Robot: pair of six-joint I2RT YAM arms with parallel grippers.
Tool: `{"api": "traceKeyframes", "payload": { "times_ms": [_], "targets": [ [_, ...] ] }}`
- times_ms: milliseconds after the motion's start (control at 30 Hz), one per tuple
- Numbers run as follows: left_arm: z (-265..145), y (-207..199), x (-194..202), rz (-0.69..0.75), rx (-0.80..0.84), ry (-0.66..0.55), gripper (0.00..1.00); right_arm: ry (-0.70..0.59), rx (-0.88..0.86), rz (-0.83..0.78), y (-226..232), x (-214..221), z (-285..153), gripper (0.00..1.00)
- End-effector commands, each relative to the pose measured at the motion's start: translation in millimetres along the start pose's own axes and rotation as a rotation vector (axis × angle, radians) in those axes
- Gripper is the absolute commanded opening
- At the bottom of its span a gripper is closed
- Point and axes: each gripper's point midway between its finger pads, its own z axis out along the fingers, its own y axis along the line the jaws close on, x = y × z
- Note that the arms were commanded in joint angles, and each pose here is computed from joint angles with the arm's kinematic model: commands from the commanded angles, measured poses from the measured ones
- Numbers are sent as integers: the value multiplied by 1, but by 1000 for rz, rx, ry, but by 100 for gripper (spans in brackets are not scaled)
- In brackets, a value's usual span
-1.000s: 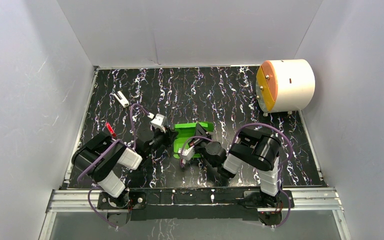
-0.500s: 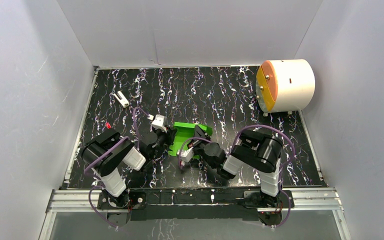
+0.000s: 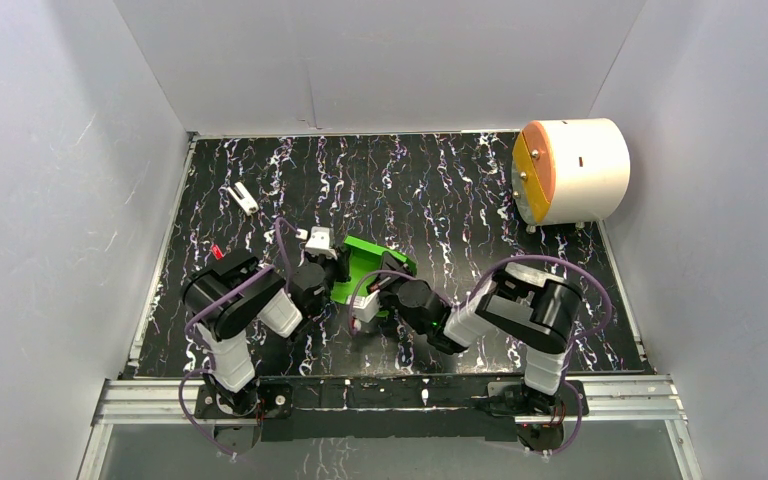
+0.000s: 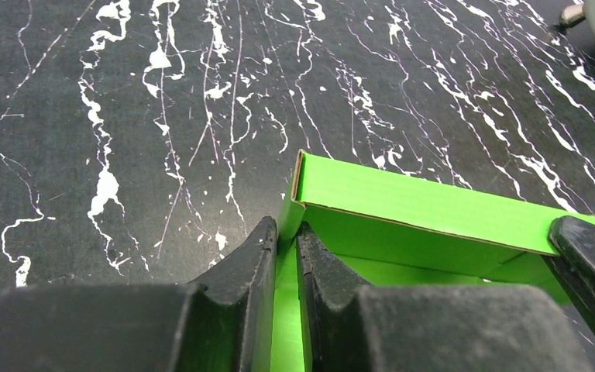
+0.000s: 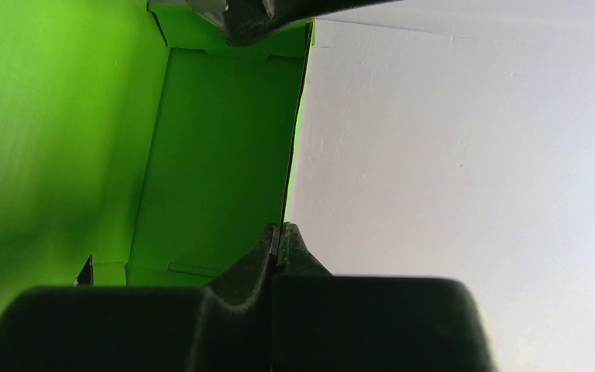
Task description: Fold the paper box
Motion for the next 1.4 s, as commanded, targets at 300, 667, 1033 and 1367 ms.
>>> {"api": "traceKeyframes", "payload": {
  "times_ms": [300,667,1033,1367],
  "targets": [
    [6,31,-56,-160,-264,-265,0,-145,-140,212,9,-44,5,0],
    [-11,63,-23,-215,-408,-224,0,-117,-133,399,4,-34,14,0],
    [-19,71,-22,-194,-443,-215,0,-121,-202,533,1,-47,21,0],
    [-18,45,-21,-119,-240,-193,0,-94,-248,609,8,-53,30,0]
  ]
}}
